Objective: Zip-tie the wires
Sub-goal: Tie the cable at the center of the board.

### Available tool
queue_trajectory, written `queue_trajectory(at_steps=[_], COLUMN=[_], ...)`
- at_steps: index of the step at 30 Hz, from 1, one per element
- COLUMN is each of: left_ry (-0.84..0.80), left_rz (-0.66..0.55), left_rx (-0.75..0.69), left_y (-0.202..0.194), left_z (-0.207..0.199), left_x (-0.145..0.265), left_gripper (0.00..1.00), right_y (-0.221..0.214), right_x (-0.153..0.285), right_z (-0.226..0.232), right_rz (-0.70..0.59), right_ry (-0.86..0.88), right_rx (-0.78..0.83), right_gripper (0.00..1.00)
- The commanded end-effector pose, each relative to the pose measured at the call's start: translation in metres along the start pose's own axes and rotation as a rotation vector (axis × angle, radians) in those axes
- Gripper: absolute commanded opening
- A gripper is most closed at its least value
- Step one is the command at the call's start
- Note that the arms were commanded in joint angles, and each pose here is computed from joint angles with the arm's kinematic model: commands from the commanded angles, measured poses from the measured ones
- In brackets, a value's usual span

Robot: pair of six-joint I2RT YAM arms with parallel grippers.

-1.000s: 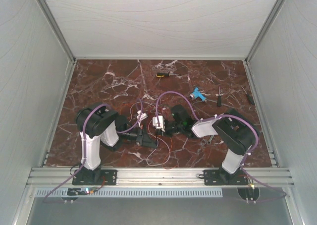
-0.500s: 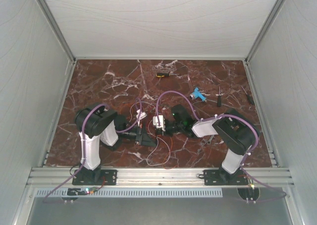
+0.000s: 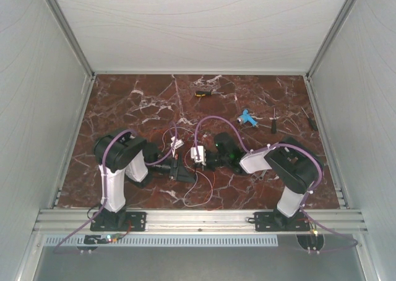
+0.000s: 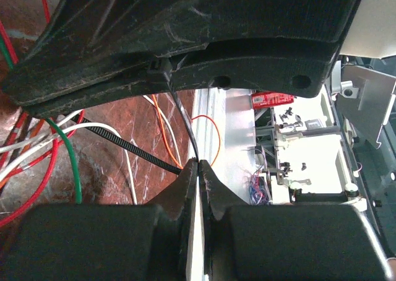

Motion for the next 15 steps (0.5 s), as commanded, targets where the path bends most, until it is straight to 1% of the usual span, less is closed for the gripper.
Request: queue_trajectory(at_steps=[1,6,15], left_ry=[-0.113,-0.110,-0.110], left_rz=[0.032,0.011,0.019], left_rx=[-0.228,-0.229,-0.207], left_y=[-0.0028,-0.0002,0.0007], left_z=[-0.0259,-0.0265,-0.0257], left_x=[0.0016,0.0047,0.0041], left_gripper=[0.00,0.00,0.00], right_y=[-0.0021,-0.0022,0.0010], right_x=[0.0052,0.0063,0.0058], right_z=[-0.0171,-0.0150,-0.0142], right_rz=[0.018,0.014,0.022], right_ry=[-0.097,-0.102,-0.126], right_rx=[0.097,0.104,0.148], right_gripper=[0.00,0.00,0.00])
Point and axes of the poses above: each gripper's point midway between its finger pads, its own x axis back along the fingers, its own z axis along the line the jaws close on, y = z × x, the point moved 3 cm from there along x, back along the fingers, and after that the axes turned 15 degrees about x, right-handed, at the moved point
